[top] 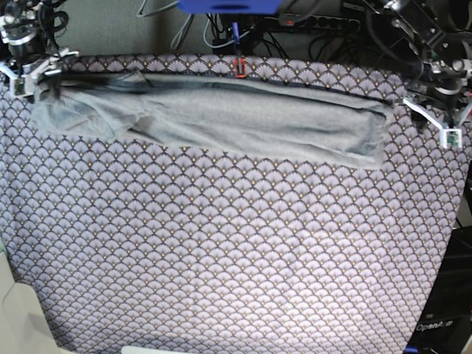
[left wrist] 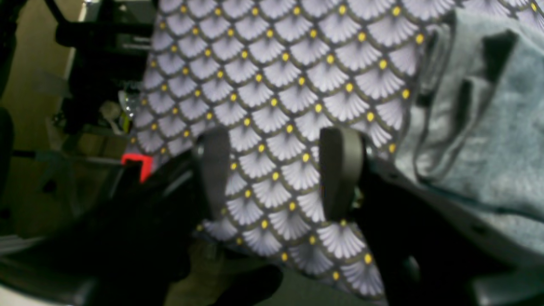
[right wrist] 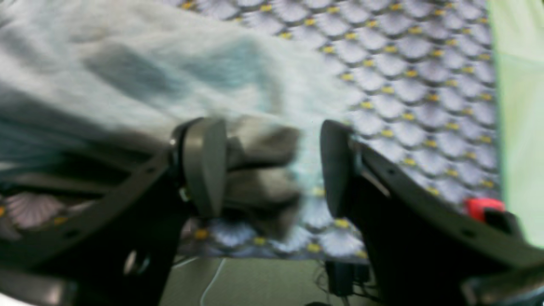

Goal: Fold the T-shirt properly

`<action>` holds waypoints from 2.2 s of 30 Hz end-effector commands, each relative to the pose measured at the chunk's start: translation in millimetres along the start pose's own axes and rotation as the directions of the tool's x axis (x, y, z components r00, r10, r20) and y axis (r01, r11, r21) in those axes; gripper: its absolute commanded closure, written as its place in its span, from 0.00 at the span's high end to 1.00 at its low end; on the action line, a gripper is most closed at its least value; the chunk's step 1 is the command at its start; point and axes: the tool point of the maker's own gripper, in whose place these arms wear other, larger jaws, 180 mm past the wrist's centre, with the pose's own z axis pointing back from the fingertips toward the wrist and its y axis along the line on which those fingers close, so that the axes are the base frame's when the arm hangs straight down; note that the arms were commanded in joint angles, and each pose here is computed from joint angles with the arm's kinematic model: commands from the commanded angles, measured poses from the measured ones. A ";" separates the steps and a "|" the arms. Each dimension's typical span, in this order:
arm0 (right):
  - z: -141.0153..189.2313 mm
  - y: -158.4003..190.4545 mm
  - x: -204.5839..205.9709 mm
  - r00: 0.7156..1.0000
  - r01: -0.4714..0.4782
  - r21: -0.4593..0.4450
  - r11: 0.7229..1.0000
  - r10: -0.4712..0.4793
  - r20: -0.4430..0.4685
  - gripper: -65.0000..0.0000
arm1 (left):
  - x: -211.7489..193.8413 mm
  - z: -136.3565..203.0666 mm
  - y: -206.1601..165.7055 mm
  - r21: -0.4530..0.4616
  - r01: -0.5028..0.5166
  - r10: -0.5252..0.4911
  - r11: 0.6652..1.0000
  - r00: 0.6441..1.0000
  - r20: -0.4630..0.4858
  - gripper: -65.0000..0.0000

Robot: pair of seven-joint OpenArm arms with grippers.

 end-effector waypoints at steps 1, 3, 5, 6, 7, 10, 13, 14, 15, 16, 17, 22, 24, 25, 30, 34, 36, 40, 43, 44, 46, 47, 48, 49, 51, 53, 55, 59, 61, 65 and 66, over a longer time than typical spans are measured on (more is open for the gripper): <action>3.4 -9.1 14.5 0.999 -0.012 -0.019 1.000 0.013 0.052 0.55 | 11.4 3.6 10.4 0.027 -0.005 0.004 1.000 0.999 0.044 0.51; 4.8 -13.4 16.3 0.998 -0.016 -0.028 0.999 0.018 0.056 0.55 | 12.9 3.1 12.1 0.032 -0.012 0.010 0.999 0.999 0.048 0.56; 3.6 -17.9 23.6 0.997 -0.026 -0.037 0.999 0.029 0.072 0.55 | 16.0 3.3 13.9 0.037 -0.013 0.011 0.999 0.998 0.056 0.63; 2.6 -19.5 28.1 0.996 -0.029 -0.043 0.999 0.032 0.082 0.55 | 15.4 3.9 15.6 0.041 -0.017 0.015 0.999 0.998 0.056 0.65; 4.0 -24.9 29.0 0.996 -0.028 -0.059 0.998 0.032 0.083 0.55 | 14.7 4.4 18.0 0.048 -0.021 0.019 0.999 0.998 0.056 0.65; 6.6 -41.5 39.6 0.993 -0.020 -0.111 0.994 0.033 0.114 0.55 | 17.6 4.2 19.1 0.051 -0.025 0.022 0.998 0.998 0.063 0.65; 4.3 -54.7 48.6 0.990 -0.004 -0.153 0.988 0.026 0.140 0.55 | 25.1 0.0 17.9 0.048 -0.040 0.036 0.998 0.996 0.078 0.65; 3.8 -57.7 50.9 0.989 0.001 -0.162 0.987 0.023 0.147 0.55 | 22.4 -1.3 16.4 0.043 -0.044 0.041 0.998 0.997 0.070 0.65; 3.9 -59.9 52.4 0.988 0.002 -0.170 0.986 0.024 0.151 0.55 | 21.0 -2.4 14.6 0.038 -0.046 0.044 0.998 0.997 0.067 0.65; 3.2 -59.5 51.9 0.988 0.004 -0.168 0.986 0.021 0.151 0.55 | 21.0 -4.2 12.6 0.032 -0.051 0.049 0.998 0.997 0.067 0.65; 1.3 -58.6 50.0 0.989 0.010 -0.164 0.986 0.014 0.148 0.55 | 23.0 -6.3 10.7 0.026 -0.058 0.056 0.998 0.996 0.072 0.65; -10.7 -53.6 38.5 0.990 0.053 -0.141 0.989 -0.033 0.135 0.55 | 17.2 -25.0 -1.7 -0.020 -0.105 0.106 0.994 0.993 0.044 0.65; -15.1 -50.1 31.6 0.991 0.067 -0.129 0.989 -0.051 0.122 0.55 | 14.6 -27.5 -5.2 -0.029 -0.114 0.115 0.993 0.993 0.035 0.65; -15.9 -49.6 27.9 0.992 0.073 -0.127 0.989 -0.059 0.114 0.55 | 14.8 -28.0 -7.0 -0.034 -0.115 0.116 0.993 0.993 0.035 0.65; -20.6 -45.1 23.8 0.991 0.085 -0.112 0.990 -0.073 0.107 0.55 | 21.2 -23.4 -27.0 -0.058 -0.131 0.134 0.990 0.990 0.051 0.65; -22.3 -41.7 25.1 0.992 0.082 -0.102 0.991 -0.071 0.109 0.55 | 31.7 -8.6 -29.7 -0.034 -0.122 0.124 0.992 0.990 0.064 0.65; -24.6 -37.8 26.5 0.991 0.080 -0.090 0.993 -0.070 0.111 0.55 | 30.4 -2.5 -24.6 -0.013 -0.112 0.112 0.994 0.993 0.023 0.65; -25.6 -35.8 26.9 0.991 0.079 -0.084 0.993 -0.069 0.111 0.55 | 20.6 -7.3 -19.1 -0.006 -0.106 0.105 0.994 0.992 -0.072 0.65; -28.7 -36.1 32.3 0.990 0.081 -0.085 0.993 -0.070 0.124 0.55 | 16.8 -10.3 -20.8 -0.015 -0.112 0.110 0.994 0.989 -0.102 0.65; -28.7 -36.1 32.3 0.990 0.081 -0.085 0.993 -0.070 0.124 0.55 | 18.7 -10.0 -22.9 -0.021 -0.111 0.109 0.994 0.989 -0.100 0.65; -28.4 -36.0 31.8 0.990 0.081 -0.084 0.993 -0.070 0.123 0.55 | 25.5 -9.0 -32.3 -0.056 -0.108 0.103 0.993 0.991 -0.081 0.65; -28.7 -36.1 32.3 0.990 0.081 -0.085 0.993 -0.070 0.124 0.55 | 26.4 -8.1 -36.3 -0.071 -0.104 0.098 0.992 0.992 -0.084 0.65; -28.7 -36.1 32.3 0.990 0.081 -0.085 0.993 -0.070 0.124 0.55 | 27.7 -6.7 -40.3 -0.088 -0.099 0.091 0.991 0.992 -0.088 0.65; -28.7 -36.1 32.3 0.990 0.081 -0.085 0.993 -0.070 0.124 0.55 | 31.8 -5.1 -44.6 -0.103 -0.093 0.084 0.990 0.993 -0.089 0.65; -29.2 -36.2 33.4 0.989 0.082 -0.085 0.993 -0.070 0.127 0.55 | 34.3 -2.5 -50.1 -0.125 -0.091 0.079 0.988 0.992 -0.101 0.65; -29.2 -36.2 33.4 0.989 0.082 -0.085 0.993 -0.070 0.127 0.55 | 39.2 0.6 -55.4 -0.146 -0.091 0.076 0.985 0.992 -0.100 0.65; -29.2 -36.2 33.4 0.989 0.082 -0.085 0.993 -0.070 0.127 0.55 | 41.5 1.2 -62.1 -0.169 -0.084 0.067 0.982 0.992 -0.105 0.65; -29.2 -36.2 33.4 0.989 0.082 -0.085 0.993 -0.070 0.127 0.55 | 41.6 -4.6 -77.2 -0.212 -0.071 0.047 0.975 0.992 -0.114 0.65; -29.2 -36.2 33.4 0.989 0.082 -0.085 0.993 -0.070 0.127 0.55 | 34.6 -10.5 -86.5 -0.240 -0.079 0.046 0.968 0.989 -0.140 0.65; -29.2 -36.2 33.4 0.989 0.082 -0.085 0.993 -0.070 0.127 0.55 | 31.3 -21.1 -95.4 -0.267 -0.105 0.068 0.958 0.987 -0.144 0.65; -29.2 -36.2 33.4 0.989 0.082 -0.085 0.993 -0.070 0.127 0.55 | 29.1 -23.9 -96.5 -0.267 -0.104 0.066 0.958 0.987 -0.148 0.65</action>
